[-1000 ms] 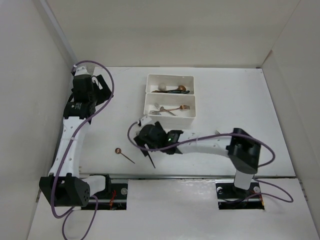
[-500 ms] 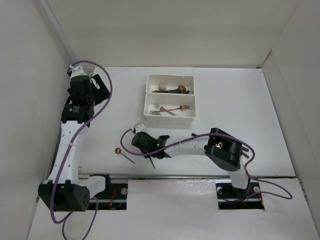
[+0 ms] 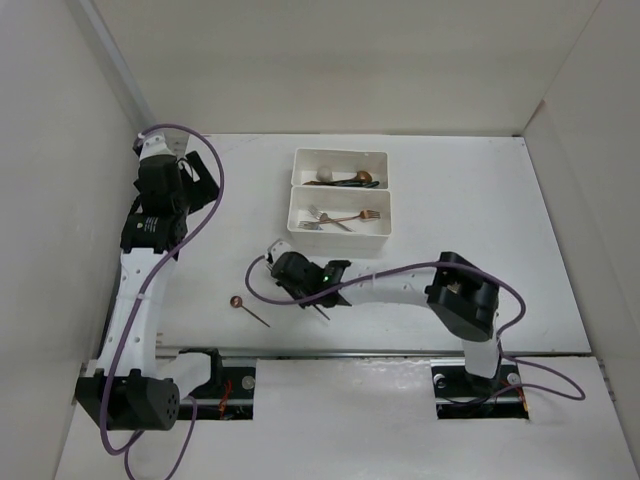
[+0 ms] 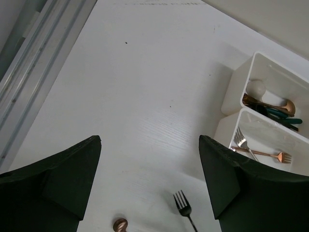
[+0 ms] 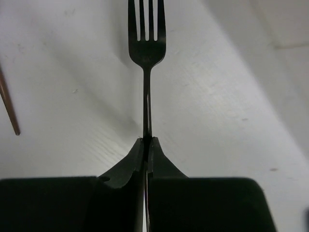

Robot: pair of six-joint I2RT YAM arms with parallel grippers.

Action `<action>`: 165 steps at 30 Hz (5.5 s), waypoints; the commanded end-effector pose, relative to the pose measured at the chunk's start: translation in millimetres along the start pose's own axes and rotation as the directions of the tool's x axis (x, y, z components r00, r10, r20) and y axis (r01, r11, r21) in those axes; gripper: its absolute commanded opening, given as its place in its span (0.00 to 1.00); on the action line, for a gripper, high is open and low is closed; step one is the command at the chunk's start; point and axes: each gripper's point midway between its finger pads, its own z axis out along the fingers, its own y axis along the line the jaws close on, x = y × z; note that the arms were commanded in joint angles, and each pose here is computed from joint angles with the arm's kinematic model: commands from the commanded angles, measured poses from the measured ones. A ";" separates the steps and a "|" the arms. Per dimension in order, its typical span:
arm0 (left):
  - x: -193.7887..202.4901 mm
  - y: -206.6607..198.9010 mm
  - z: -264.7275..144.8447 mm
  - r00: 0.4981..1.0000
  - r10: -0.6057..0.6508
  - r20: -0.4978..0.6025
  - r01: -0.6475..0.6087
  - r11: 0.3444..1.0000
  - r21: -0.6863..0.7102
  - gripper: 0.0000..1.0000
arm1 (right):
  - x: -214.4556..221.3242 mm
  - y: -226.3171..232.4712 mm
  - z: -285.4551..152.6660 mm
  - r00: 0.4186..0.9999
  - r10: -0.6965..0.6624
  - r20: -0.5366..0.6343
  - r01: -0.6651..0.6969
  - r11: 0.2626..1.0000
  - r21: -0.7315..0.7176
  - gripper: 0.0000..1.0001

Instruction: Sort the eating utensils into containers

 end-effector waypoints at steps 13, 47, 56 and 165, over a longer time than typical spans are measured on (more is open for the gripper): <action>41.8 -12.8 4.2 0.991 -0.044 -0.125 0.057 0.993 0.102 0.79 | -152.1 -165.8 -92.8 0.869 -0.433 0.240 0.391 0.898 0.202 0.00; 301.8 34.0 -36.1 0.580 -0.225 -0.783 0.124 0.974 -0.188 0.55 | -134.3 -233.8 -30.1 0.803 -0.588 0.095 0.525 0.774 0.355 0.56; 312.3 34.0 -48.0 0.545 -0.207 -0.813 0.079 0.978 -0.196 0.48 | -160.6 -215.5 -102.3 0.790 -0.588 0.176 0.464 0.759 0.457 0.56; 92.2 -334.7 206.5 0.530 0.687 0.498 -0.848 0.418 0.326 0.00 | -163.5 -278.0 -331.7 0.799 -0.157 0.581 -0.131 0.897 0.423 0.87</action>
